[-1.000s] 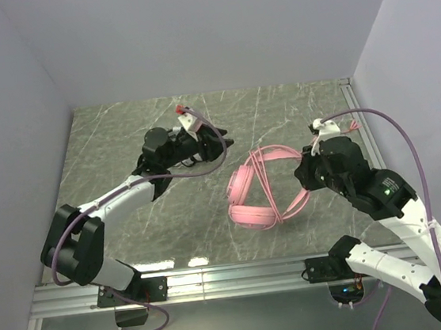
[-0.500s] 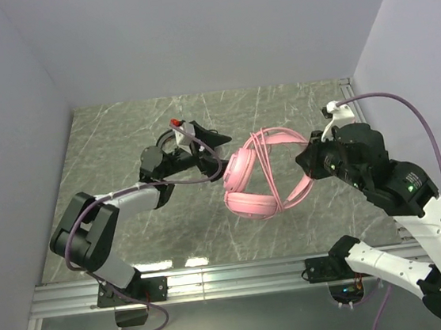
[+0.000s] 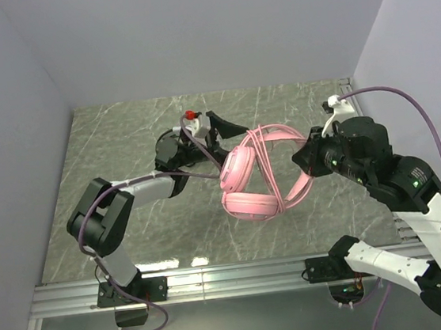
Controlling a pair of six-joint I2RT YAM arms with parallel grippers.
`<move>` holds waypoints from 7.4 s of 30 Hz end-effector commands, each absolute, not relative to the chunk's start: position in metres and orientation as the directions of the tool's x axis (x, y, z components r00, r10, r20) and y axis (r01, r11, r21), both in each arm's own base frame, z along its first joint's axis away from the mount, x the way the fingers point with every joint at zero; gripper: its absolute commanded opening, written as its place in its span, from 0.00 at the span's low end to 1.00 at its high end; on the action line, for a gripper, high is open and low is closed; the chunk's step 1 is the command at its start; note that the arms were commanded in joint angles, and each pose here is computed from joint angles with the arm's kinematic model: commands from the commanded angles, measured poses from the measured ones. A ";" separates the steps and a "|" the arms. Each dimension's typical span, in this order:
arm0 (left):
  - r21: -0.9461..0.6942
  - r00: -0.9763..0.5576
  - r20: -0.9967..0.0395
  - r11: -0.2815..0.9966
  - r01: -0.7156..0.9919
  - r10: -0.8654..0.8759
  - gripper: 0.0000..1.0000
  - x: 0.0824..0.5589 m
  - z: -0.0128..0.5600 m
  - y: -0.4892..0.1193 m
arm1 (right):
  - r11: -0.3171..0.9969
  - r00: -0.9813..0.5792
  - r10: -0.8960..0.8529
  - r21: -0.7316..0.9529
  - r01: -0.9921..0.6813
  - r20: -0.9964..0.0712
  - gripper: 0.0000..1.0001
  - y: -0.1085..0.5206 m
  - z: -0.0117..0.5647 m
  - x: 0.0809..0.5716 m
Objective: Wrap the headphones
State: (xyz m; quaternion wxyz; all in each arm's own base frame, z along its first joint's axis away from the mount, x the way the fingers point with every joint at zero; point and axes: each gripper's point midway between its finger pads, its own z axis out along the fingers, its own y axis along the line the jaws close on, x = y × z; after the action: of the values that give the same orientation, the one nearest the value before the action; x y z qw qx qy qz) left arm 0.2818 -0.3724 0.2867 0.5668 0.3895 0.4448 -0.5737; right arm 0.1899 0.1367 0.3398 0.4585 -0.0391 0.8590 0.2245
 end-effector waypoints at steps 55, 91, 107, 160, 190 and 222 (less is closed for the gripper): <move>0.122 0.013 -0.765 -0.126 0.985 -0.644 0.67 0.269 0.357 -0.439 | 0.771 -0.490 0.355 0.545 -0.329 -0.797 0.00 0.161 0.412 0.195; -0.096 -0.152 -0.793 -0.126 0.987 -0.590 0.09 0.256 0.330 -0.421 | 0.787 -0.381 0.452 0.561 -0.256 -0.807 0.00 0.145 0.443 0.216; -0.037 -0.122 -0.769 -0.147 0.988 -0.628 0.39 0.252 0.362 -0.434 | 0.711 -0.368 0.505 0.618 -0.335 -0.781 0.00 0.161 0.478 0.216; 0.143 0.107 -0.802 -0.015 0.990 -0.588 0.63 0.307 0.378 -0.508 | 0.654 -0.381 0.539 0.659 -0.373 -0.751 0.00 0.174 0.496 0.218; -0.018 -0.212 -0.789 -0.322 0.946 -0.577 0.26 0.177 0.320 -0.464 | 0.758 -0.218 0.600 0.634 -0.155 -0.770 0.00 0.106 0.485 0.279; -0.294 -0.169 -0.748 0.091 0.952 -0.642 0.00 0.248 0.293 -0.385 | 0.797 -0.226 0.582 0.603 -0.034 -0.781 0.00 0.073 0.438 0.277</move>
State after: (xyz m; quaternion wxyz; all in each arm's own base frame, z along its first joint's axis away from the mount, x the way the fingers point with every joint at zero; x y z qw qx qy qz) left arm 0.2688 -0.4140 0.1687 0.4700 0.1858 0.6260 -0.5939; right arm 0.2714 0.0732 0.3988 0.5429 0.1772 0.7892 0.2259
